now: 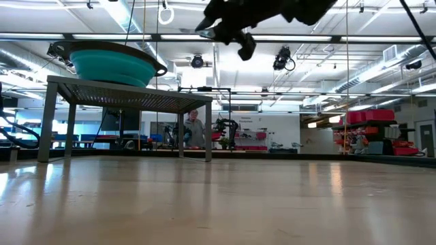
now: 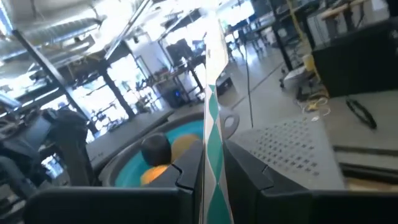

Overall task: Pick & Place Fruit
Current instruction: Put the white knife on the shelf

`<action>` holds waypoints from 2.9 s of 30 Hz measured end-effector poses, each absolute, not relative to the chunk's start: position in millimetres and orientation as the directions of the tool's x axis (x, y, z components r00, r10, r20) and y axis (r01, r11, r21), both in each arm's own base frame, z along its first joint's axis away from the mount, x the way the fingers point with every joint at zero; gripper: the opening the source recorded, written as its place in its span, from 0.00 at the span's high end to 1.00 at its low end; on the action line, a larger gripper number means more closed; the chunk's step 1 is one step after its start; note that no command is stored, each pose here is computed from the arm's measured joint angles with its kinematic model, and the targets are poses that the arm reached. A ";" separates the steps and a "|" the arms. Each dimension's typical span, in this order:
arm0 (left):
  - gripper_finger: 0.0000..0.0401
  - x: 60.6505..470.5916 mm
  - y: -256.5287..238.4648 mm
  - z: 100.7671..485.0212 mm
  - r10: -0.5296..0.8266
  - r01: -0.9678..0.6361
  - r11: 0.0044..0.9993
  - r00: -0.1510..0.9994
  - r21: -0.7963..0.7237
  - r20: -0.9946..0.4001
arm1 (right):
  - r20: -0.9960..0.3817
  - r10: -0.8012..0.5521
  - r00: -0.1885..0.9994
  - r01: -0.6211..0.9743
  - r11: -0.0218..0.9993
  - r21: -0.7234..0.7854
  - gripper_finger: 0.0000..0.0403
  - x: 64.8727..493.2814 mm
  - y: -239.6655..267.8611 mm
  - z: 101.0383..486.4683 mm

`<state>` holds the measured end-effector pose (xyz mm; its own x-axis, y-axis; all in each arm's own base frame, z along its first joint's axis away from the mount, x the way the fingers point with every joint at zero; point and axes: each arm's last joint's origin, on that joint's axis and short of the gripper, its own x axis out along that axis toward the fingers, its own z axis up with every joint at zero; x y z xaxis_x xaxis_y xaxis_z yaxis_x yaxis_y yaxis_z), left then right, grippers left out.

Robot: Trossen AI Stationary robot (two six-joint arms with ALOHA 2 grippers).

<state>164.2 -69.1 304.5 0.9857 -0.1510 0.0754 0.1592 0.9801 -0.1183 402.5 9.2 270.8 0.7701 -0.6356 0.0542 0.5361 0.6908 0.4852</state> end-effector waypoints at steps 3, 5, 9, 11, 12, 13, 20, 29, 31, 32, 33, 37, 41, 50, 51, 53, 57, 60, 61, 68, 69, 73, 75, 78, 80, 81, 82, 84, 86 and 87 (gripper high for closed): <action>0.59 164.0 -69.5 304.8 -0.153 0.162 0.980 0.985 -0.119 0.079 | 0.017 -0.638 0.769 0.550 0.676 0.490 0.86 416.2 0.1 266.7; 0.59 164.0 -69.5 305.0 -0.153 0.162 0.980 0.985 -0.119 0.080 | -0.004 -0.643 0.766 0.565 0.670 0.481 0.86 423.2 -5.5 262.1; 0.59 164.0 -69.4 304.9 -0.152 0.161 0.980 0.985 -0.120 0.080 | -0.007 -0.689 0.725 0.606 0.633 0.482 0.86 429.2 -19.1 258.9; 0.59 164.0 -69.4 304.9 -0.152 0.161 0.980 0.985 -0.120 0.080 | -0.010 -0.699 0.715 0.607 0.613 0.505 0.86 432.3 -27.8 255.4; 0.59 164.0 -69.4 304.9 -0.152 0.161 0.980 0.985 -0.120 0.080 | -0.018 -0.695 0.719 0.600 0.608 0.520 0.86 434.2 -31.8 251.6; 0.59 164.0 -69.4 304.9 -0.152 0.161 0.980 0.985 -0.120 0.080 | -0.028 -0.684 0.729 0.591 0.607 0.531 0.86 437.3 -35.7 246.9; 0.59 164.0 -69.4 304.9 -0.152 0.161 0.980 0.985 -0.121 0.079 | -0.081 -0.678 0.730 0.606 0.588 0.535 0.86 448.0 -50.1 226.6; 0.59 164.0 -69.4 304.9 -0.151 0.160 0.980 0.985 -0.117 0.080 | -0.101 -0.652 0.752 0.591 0.598 0.541 0.86 449.4 -53.3 223.6; 0.59 164.0 -69.4 304.9 -0.151 0.160 0.980 0.985 -0.117 0.080 | -0.105 -0.648 0.754 0.590 0.599 0.542 0.86 449.2 -56.5 223.3; 0.59 164.0 -69.4 305.0 -0.151 0.160 0.980 0.985 -0.117 0.080 | -0.115 -0.651 0.750 0.597 0.592 0.541 0.86 448.8 -59.0 222.1; 0.59 164.0 -69.4 305.0 -0.151 0.160 0.980 0.985 -0.118 0.080 | -0.126 -0.656 0.744 0.605 0.583 0.542 0.86 448.3 -61.2 220.9; 0.59 164.0 -69.4 305.1 -0.151 0.160 0.980 0.985 -0.121 0.081 | -0.141 -0.668 0.731 0.622 0.568 0.539 0.86 446.9 -68.8 219.2; 0.59 164.0 -69.4 305.1 -0.151 0.160 0.980 0.985 -0.121 0.081 | -0.146 -0.638 0.756 0.592 0.570 0.570 0.86 447.0 -72.6 219.0; 0.59 164.0 -69.4 305.1 -0.151 0.160 0.980 0.985 -0.121 0.081 | -0.150 -0.639 0.754 0.584 0.549 0.597 0.86 450.7 -71.5 209.0; 0.59 164.0 -69.4 305.1 -0.151 0.160 0.980 0.985 -0.121 0.081 | -0.146 -0.639 0.755 0.581 0.549 0.601 0.86 451.2 -70.8 210.2; 0.59 164.0 -69.4 305.1 -0.151 0.160 0.980 0.985 -0.120 0.081 | -0.150 -0.636 0.757 0.585 0.558 0.588 0.86 453.7 -68.8 214.2; 0.59 164.0 -69.4 305.1 -0.151 0.160 0.980 0.985 -0.117 0.081 | -0.181 -0.644 0.744 0.628 0.580 0.519 0.86 462.3 -63.8 231.7; 0.59 164.0 -69.4 305.1 -0.151 0.160 0.980 0.985 -0.117 0.081 | -0.236 -0.677 0.697 0.694 0.554 0.460 0.86 464.4 -62.2 238.9; 0.59 164.0 -69.4 305.1 -0.151 0.160 0.980 0.985 -0.118 0.081 | -0.242 -0.679 0.693 0.699 0.552 0.454 0.86 464.9 -62.3 240.9; 0.59 164.0 -69.4 305.3 -0.151 0.161 0.979 0.985 -0.125 0.083 | -0.258 -0.678 0.688 0.708 0.550 0.442 0.86 469.5 -63.6 233.8; 0.59 164.0 -69.3 305.3 -0.151 0.160 0.979 0.985 -0.125 0.083 | -0.267 -0.677 0.686 0.712 0.548 0.439 0.86 470.7 -63.4 229.2; 0.59 164.0 -69.3 305.3 -0.151 0.160 0.979 0.985 -0.125 0.083 | -0.278 -0.675 0.683 0.716 0.546 0.435 0.86 475.1 -63.7 219.4; 0.59 164.0 -69.4 305.3 -0.151 0.161 0.979 0.985 -0.125 0.083 | -0.268 -0.675 0.688 0.710 0.548 0.443 0.86 478.1 -63.3 222.0; 0.59 164.0 -69.4 305.2 -0.151 0.161 0.979 0.985 -0.124 0.083 | -0.264 -0.675 0.689 0.709 0.552 0.439 0.86 480.6 -62.5 229.6; 0.59 164.0 -69.4 305.2 -0.151 0.160 0.980 0.985 -0.122 0.082 | -0.267 -0.675 0.688 0.712 0.556 0.430 0.86 482.0 -62.6 234.9; 0.59 164.0 -69.4 305.2 -0.151 0.161 0.979 0.985 -0.122 0.082 | -0.273 -0.674 0.686 0.715 0.556 0.424 0.86 482.4 -62.6 236.5; 0.59 164.0 -69.4 305.2 -0.151 0.160 0.980 0.985 -0.122 0.082 | -0.282 -0.675 0.682 0.721 0.555 0.415 0.86 482.4 -62.6 237.2; 0.59 164.0 -69.4 305.2 -0.151 0.160 0.979 0.985 -0.123 0.082 | -0.296 -0.680 0.671 0.734 0.551 0.398 0.86 481.9 -62.6 236.8; 0.59 164.0 -69.4 305.2 -0.151 0.160 0.979 0.985 -0.124 0.082 | -0.308 -0.692 0.653 0.752 0.540 0.379 0.86 480.8 -62.9 235.0; 0.59 164.0 -69.4 305.2 -0.151 0.161 0.979 0.985 -0.125 0.082 | -0.315 -0.693 0.649 0.755 0.537 0.375 0.86 480.4 -63.0 234.2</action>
